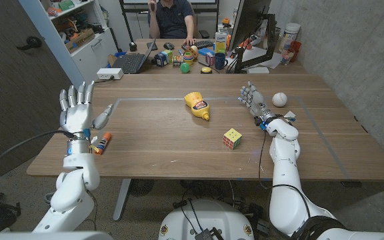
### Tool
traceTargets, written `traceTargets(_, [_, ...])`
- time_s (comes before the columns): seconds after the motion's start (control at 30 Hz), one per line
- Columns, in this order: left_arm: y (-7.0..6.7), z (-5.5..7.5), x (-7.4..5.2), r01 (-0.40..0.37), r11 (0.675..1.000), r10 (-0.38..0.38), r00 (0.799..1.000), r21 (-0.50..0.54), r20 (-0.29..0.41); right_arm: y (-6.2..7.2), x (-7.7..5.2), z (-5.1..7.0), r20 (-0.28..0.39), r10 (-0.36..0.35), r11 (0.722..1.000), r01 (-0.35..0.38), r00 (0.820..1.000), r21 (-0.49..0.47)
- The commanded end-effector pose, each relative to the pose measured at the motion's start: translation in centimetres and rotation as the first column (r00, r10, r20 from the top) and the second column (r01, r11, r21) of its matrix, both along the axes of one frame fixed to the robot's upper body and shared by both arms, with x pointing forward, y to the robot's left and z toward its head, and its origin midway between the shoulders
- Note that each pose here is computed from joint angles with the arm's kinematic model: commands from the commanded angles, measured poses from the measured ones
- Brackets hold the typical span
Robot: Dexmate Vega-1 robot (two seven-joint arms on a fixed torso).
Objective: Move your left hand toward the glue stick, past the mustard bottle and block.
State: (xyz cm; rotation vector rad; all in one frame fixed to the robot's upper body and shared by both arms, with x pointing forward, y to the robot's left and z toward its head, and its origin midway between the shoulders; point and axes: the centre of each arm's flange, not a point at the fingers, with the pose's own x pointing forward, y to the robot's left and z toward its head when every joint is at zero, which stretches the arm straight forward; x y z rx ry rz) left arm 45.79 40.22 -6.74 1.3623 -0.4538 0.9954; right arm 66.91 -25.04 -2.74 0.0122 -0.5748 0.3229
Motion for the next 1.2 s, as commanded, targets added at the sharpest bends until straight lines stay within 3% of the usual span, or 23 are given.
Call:
traceTargets(0.03, [2.7, -3.2, 1.2, 0.049, 0.989, -0.056, 0.997, -0.142, -0.046, 0.2, -0.1, 0.3, 0.011, -0.004, 1.000, 0.005, 1.000, -0.010])
traceTargets(0.17, [3.3, -4.4, 1.7, 0.123, 0.971, -0.127, 0.992, -0.203, -0.005, 0.3, -0.2, 0.4, 0.014, -0.006, 1.000, 0.006, 1.000, -0.015])
traceTargets(0.5, [4.0, -6.1, 2.6, 0.181, 0.933, -0.201, 0.979, -0.312, -0.034, 0.3, -0.5, 0.6, 0.025, -0.013, 1.000, 0.014, 1.000, -0.021])
traceTargets(0.73, [4.3, -6.5, 3.1, 0.181, 0.917, -0.237, 0.964, -0.354, -0.120, 0.2, -0.7, 0.5, 0.033, -0.020, 1.000, 0.020, 0.999, -0.010])
traceTargets(0.9, [4.2, -6.4, 3.7, 0.166, 0.925, -0.244, 0.950, -0.343, -0.196, 0.1, -0.8, 0.6, 0.047, -0.022, 1.000, 0.023, 0.999, -0.007])
traceTargets(1.2, [4.1, -6.0, 4.0, 0.159, 0.932, -0.250, 0.933, -0.325, -0.258, -0.1, -1.0, 0.4, 0.049, -0.027, 1.000, 0.027, 0.998, 0.006])
